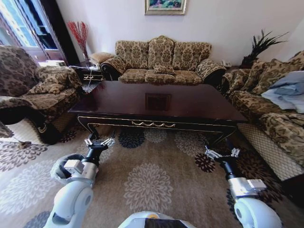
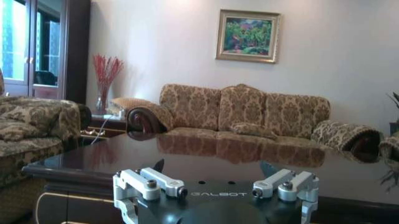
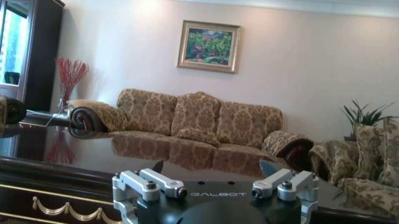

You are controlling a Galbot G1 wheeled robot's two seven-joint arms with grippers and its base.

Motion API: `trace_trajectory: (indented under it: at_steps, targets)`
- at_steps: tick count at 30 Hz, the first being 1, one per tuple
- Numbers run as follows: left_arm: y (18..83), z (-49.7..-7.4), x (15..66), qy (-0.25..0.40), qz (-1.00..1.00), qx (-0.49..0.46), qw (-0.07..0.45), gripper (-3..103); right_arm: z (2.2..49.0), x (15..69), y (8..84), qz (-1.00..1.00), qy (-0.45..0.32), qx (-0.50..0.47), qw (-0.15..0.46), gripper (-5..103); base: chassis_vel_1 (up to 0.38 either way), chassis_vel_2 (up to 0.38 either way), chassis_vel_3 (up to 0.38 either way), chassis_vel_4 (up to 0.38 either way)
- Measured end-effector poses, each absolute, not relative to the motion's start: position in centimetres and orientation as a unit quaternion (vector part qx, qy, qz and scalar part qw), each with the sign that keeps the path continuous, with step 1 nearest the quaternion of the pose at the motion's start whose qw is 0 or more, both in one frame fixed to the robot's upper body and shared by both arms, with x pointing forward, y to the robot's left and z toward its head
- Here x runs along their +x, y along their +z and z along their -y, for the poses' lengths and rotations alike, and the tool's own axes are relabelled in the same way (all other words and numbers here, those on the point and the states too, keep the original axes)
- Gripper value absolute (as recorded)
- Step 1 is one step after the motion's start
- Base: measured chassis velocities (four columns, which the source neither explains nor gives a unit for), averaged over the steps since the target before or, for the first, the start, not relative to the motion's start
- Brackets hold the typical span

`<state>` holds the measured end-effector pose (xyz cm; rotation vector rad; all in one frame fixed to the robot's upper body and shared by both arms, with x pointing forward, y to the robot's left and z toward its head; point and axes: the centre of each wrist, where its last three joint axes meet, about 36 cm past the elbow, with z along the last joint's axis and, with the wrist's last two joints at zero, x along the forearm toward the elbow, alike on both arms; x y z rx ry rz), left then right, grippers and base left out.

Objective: Move to the front of the table and place the trash on the table into the trash bin.

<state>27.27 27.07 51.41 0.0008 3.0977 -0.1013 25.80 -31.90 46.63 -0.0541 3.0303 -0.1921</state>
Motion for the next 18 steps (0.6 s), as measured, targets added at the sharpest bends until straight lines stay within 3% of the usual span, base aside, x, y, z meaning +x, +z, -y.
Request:
trace_trajectory:
  at_steps: [18]
  targets:
    - [51.41, -27.07, 27.27, -0.032, -0.999, 0.000, 0.021, 100, 31.91, 25.79, 46.63, -0.996, -0.064, -0.018, 0.053, 100, 0.000, 0.000, 0.000, 0.000]
